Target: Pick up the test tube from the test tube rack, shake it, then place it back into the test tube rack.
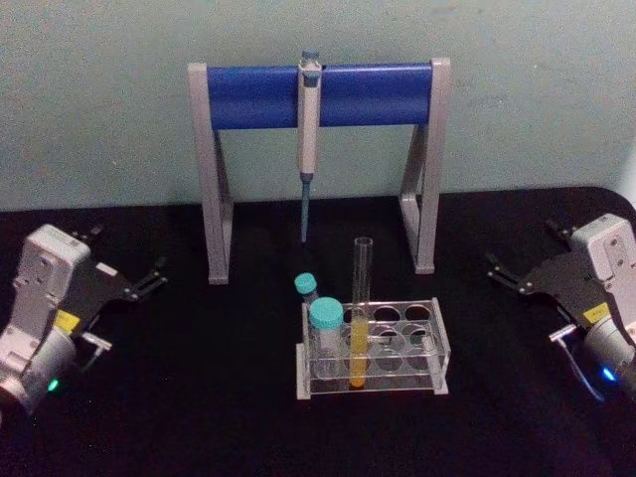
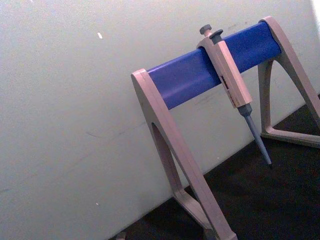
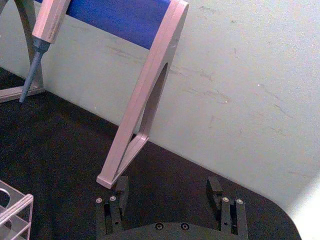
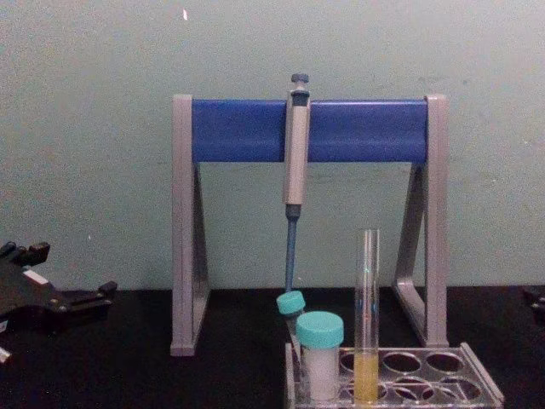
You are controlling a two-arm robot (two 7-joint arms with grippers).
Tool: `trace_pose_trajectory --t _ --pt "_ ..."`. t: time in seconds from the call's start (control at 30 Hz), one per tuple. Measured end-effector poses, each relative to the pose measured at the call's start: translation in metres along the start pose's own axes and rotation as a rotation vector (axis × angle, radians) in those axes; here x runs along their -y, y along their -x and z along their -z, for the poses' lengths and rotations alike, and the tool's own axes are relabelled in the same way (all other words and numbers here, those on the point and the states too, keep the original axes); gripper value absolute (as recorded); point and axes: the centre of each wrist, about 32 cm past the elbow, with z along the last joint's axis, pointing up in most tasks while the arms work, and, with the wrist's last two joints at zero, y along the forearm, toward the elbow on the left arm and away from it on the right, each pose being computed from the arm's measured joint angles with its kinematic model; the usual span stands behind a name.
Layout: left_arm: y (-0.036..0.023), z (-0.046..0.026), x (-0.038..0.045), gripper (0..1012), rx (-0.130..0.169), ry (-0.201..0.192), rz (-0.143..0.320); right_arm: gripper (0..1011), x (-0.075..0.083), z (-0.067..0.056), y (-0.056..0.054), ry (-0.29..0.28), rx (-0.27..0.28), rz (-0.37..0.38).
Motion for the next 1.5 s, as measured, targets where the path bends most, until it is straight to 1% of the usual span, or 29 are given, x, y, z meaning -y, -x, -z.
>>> trace_pose_trajectory --t 1.5 --pt "0.0 0.0 0.0 1001 0.0 0.0 0.0 1001 0.0 0.0 0.0 0.0 0.0 0.0"
